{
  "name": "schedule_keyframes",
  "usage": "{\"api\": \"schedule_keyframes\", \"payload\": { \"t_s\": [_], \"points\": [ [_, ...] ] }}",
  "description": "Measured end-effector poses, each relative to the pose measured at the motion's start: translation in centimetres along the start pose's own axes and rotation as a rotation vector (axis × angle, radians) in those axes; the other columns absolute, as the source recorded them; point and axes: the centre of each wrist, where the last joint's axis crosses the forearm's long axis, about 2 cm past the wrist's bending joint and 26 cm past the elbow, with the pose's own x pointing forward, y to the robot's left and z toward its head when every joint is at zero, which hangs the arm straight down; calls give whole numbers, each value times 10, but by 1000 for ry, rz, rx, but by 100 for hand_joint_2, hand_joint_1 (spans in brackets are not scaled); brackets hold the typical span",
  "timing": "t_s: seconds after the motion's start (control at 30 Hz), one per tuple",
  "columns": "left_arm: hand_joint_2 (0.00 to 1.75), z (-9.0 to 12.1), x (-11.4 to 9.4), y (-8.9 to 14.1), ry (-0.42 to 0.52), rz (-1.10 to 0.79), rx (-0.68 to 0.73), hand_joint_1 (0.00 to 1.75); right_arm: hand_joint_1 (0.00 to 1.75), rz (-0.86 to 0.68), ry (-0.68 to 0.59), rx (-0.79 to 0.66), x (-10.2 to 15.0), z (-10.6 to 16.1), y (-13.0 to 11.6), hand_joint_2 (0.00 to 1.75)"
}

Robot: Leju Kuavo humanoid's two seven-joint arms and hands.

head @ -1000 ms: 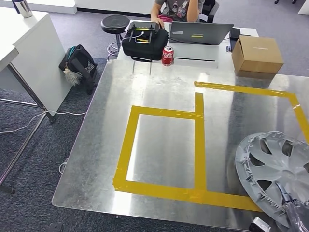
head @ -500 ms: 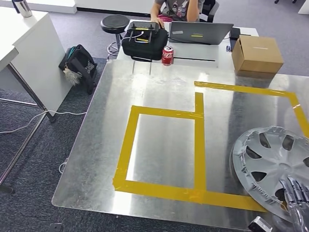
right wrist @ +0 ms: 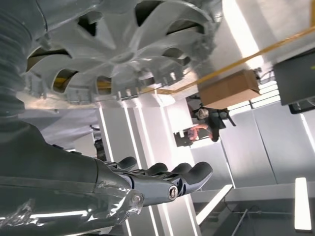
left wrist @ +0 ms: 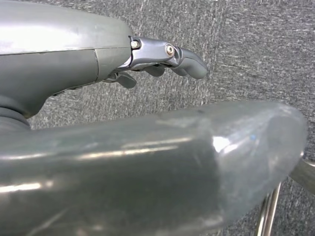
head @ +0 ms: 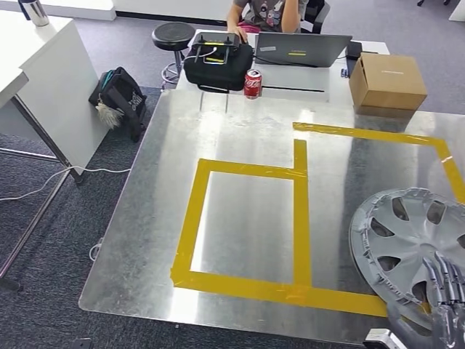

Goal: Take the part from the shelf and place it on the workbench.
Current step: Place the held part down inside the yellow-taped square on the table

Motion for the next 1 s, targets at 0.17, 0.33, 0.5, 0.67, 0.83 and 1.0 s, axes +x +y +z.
{"api": "schedule_keyframes", "payload": {
  "t_s": [0.17,0.33,0.5,0.67,0.83,1.0],
  "points": [
    [0,0,0,-1,0,11,5,0,0,-104,-13,-51,31,1,3,175],
    [0,2,-2,-3,7,35,13,0,0,-223,-13,-139,72,6,6,175],
    [0,3,-4,-7,11,55,17,0,0,-354,-27,-181,100,12,4,87],
    [0,5,-6,-7,18,77,36,0,0,-578,55,-200,114,20,7,0],
    [0,5,-5,-9,21,83,49,0,0,-677,88,-227,123,27,18,0],
    [0,5,-5,-10,24,100,65,0,0,-631,246,-224,115,41,36,0]
  ]
}}
